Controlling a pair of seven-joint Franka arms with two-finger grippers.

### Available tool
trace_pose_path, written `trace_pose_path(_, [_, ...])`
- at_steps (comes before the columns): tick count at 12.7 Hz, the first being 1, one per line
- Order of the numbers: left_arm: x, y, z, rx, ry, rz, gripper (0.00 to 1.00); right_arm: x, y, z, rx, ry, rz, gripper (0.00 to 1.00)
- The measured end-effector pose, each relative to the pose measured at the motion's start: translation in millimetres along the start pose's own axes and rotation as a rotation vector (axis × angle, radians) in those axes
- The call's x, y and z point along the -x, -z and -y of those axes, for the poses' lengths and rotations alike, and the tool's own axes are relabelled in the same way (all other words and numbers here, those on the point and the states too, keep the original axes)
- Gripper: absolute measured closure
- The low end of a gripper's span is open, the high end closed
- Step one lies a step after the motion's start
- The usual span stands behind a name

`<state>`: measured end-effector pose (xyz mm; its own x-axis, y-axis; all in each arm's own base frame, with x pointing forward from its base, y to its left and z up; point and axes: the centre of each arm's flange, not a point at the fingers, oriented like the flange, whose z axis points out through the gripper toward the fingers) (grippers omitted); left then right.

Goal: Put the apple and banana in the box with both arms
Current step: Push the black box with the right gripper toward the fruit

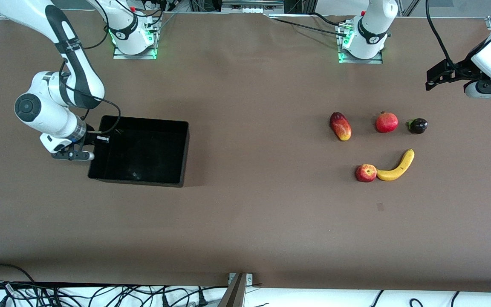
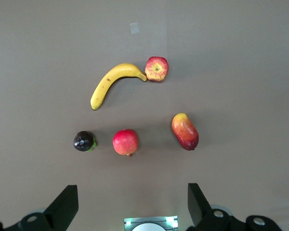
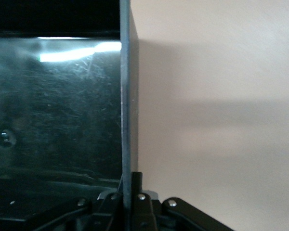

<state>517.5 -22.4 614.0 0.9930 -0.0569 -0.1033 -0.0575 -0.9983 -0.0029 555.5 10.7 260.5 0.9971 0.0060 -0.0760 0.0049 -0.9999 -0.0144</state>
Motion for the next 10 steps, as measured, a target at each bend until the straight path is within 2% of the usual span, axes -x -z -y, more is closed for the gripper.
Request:
trace_pose_path(3, [0,0,0,0.000,0.000,0.000,0.00,-25,52,78,0.001,0.117,0.003,0.96])
trace_pose_path(5, [0,0,0,0.000,0.000,0.000,0.00,-23,68,149,-0.039,0.092,0.012,0.96])
trace_pose_path(7, [0,0,0,0.000,0.000,0.000,0.00,-6,70,240,-0.071,0.068,0.017,0.96])
trace_pose_path(10, [0,0,0,0.000,0.000,0.000,0.00,37,42,384,-0.058,0.086,0.034,0.96])
